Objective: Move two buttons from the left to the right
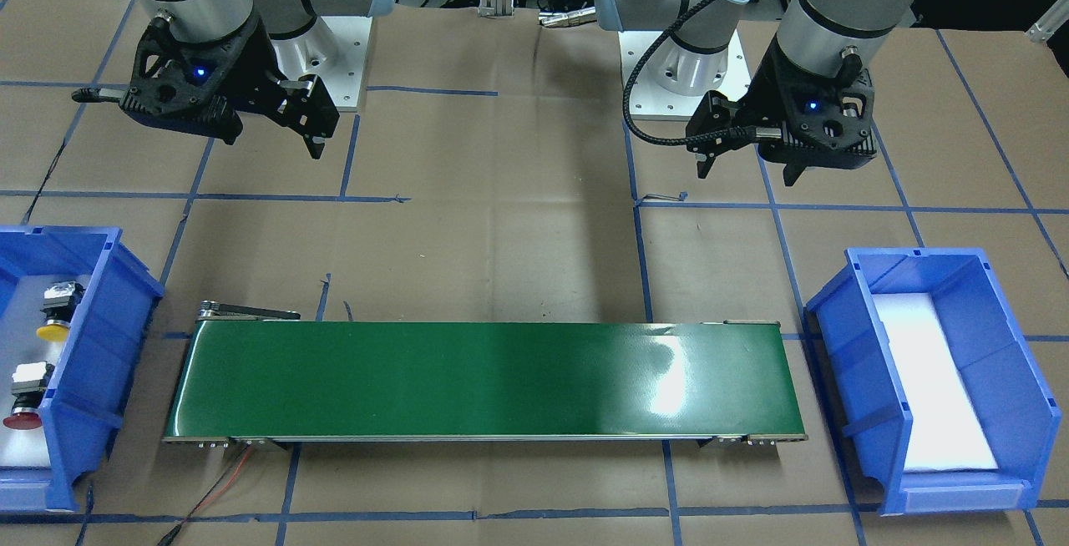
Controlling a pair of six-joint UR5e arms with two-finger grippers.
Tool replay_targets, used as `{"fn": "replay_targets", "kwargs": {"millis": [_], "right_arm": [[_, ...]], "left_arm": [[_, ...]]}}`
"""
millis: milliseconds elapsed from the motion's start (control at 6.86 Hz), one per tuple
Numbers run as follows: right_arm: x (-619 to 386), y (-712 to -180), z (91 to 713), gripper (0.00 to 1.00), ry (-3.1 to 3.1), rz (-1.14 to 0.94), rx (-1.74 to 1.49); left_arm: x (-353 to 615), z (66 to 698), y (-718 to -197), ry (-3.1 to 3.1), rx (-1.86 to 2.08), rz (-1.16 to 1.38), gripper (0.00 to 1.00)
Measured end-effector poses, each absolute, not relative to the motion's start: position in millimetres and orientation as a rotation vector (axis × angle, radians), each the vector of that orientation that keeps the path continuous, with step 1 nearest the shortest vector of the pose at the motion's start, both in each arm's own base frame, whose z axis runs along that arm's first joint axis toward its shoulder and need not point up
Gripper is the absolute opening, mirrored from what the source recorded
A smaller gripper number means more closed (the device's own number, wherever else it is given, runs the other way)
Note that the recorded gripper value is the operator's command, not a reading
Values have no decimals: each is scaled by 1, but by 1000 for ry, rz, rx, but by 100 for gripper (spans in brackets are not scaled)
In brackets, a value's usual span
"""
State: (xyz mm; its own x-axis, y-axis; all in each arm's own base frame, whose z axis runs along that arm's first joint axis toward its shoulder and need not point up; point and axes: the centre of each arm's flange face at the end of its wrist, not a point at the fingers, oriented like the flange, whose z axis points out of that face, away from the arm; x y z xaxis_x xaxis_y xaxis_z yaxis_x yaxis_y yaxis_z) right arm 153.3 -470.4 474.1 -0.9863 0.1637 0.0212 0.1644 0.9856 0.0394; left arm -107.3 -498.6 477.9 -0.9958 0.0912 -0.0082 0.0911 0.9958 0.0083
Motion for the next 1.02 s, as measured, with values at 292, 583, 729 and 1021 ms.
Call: {"fn": "replay_targets", "kwargs": {"millis": [292, 583, 729, 1021], "right_arm": [[153, -471, 474, 100, -3111, -64, -257], [153, -471, 474, 100, -3112, -62, -256], [153, -472, 474, 100, -3113, -58, -255], [153, -472, 474, 100, -3113, -54, -254]], "left_arm": [[-107, 478, -499, 3130, 143, 12, 100], [-107, 479, -499, 3130, 143, 10, 100], [-107, 479, -499, 3130, 143, 10, 100], [-107, 478, -499, 3130, 143, 11, 100]]}}
